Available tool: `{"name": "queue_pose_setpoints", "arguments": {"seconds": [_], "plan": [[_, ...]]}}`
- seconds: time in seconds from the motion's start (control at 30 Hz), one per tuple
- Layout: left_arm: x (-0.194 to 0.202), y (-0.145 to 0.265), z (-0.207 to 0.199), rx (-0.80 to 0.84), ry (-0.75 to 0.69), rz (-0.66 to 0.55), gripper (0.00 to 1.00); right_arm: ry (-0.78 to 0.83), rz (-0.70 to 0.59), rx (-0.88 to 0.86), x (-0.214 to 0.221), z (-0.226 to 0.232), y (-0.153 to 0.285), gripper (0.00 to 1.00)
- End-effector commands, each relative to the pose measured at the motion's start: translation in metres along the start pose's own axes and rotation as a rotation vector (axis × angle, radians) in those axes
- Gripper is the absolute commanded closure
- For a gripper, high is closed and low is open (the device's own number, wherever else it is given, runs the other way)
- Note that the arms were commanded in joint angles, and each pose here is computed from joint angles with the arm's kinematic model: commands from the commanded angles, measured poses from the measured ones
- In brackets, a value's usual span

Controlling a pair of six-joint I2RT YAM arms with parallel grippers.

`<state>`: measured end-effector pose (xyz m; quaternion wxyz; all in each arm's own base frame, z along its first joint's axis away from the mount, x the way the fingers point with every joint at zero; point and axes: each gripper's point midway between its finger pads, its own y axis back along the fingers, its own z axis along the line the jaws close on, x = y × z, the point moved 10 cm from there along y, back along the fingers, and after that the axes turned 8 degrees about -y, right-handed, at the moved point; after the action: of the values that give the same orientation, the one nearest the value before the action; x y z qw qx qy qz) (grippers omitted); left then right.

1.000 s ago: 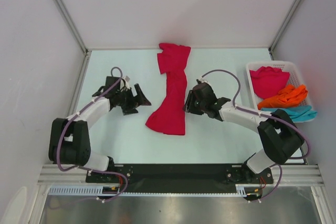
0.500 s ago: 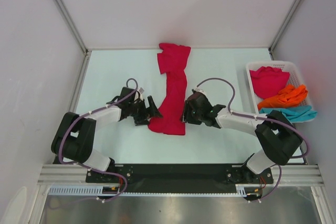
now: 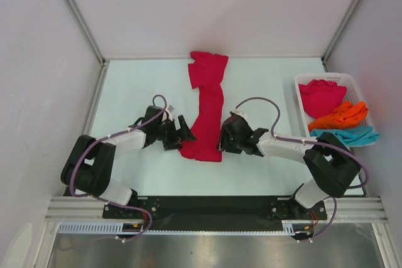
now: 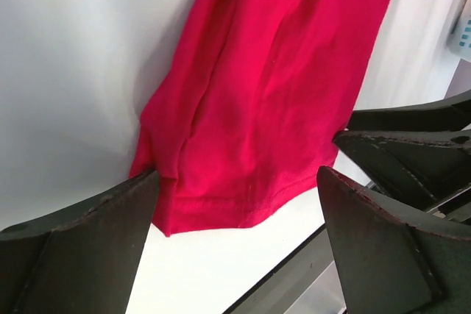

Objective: Fold and stack the t-shirts

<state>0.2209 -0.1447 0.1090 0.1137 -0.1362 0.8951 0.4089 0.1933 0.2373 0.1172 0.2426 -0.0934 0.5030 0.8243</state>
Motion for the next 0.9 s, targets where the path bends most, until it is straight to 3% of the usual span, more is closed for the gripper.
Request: {"name": "queue_pose_setpoints", "arguments": {"seconds": [0.0, 0.27, 0.37, 0.47, 0.57, 0.6, 0.63, 0.87], "plan": [[0.039, -0.017, 0.014, -0.074, 0.016, 0.123, 0.03, -0.012, 0.002, -0.002, 0.006, 0.003, -0.006, 0.51], [0.067, -0.033, 0.011, -0.090, 0.006, 0.210, 0.04, -0.021, 0.021, -0.011, 0.013, 0.005, -0.010, 0.51], [0.072, -0.036, 0.013, -0.079, -0.009, 0.212, 0.09, -0.029, 0.020, -0.014, 0.014, 0.003, -0.009, 0.51], [0.077, -0.034, 0.016, -0.073, -0.013, 0.223, 0.24, -0.035, 0.019, -0.008, 0.016, 0.000, -0.008, 0.51], [0.082, -0.031, 0.019, -0.072, -0.013, 0.220, 0.46, -0.039, 0.019, -0.010, 0.017, -0.002, -0.006, 0.51], [0.086, -0.030, 0.021, -0.076, -0.007, 0.224, 0.64, -0.043, 0.019, -0.011, 0.018, -0.002, -0.005, 0.51], [0.086, -0.029, 0.021, -0.075, -0.006, 0.220, 0.72, -0.043, 0.020, -0.011, 0.019, -0.003, -0.005, 0.51], [0.089, -0.027, 0.021, -0.061, -0.004, 0.222, 0.81, -0.057, 0.018, -0.018, 0.020, -0.004, -0.001, 0.51]]}}
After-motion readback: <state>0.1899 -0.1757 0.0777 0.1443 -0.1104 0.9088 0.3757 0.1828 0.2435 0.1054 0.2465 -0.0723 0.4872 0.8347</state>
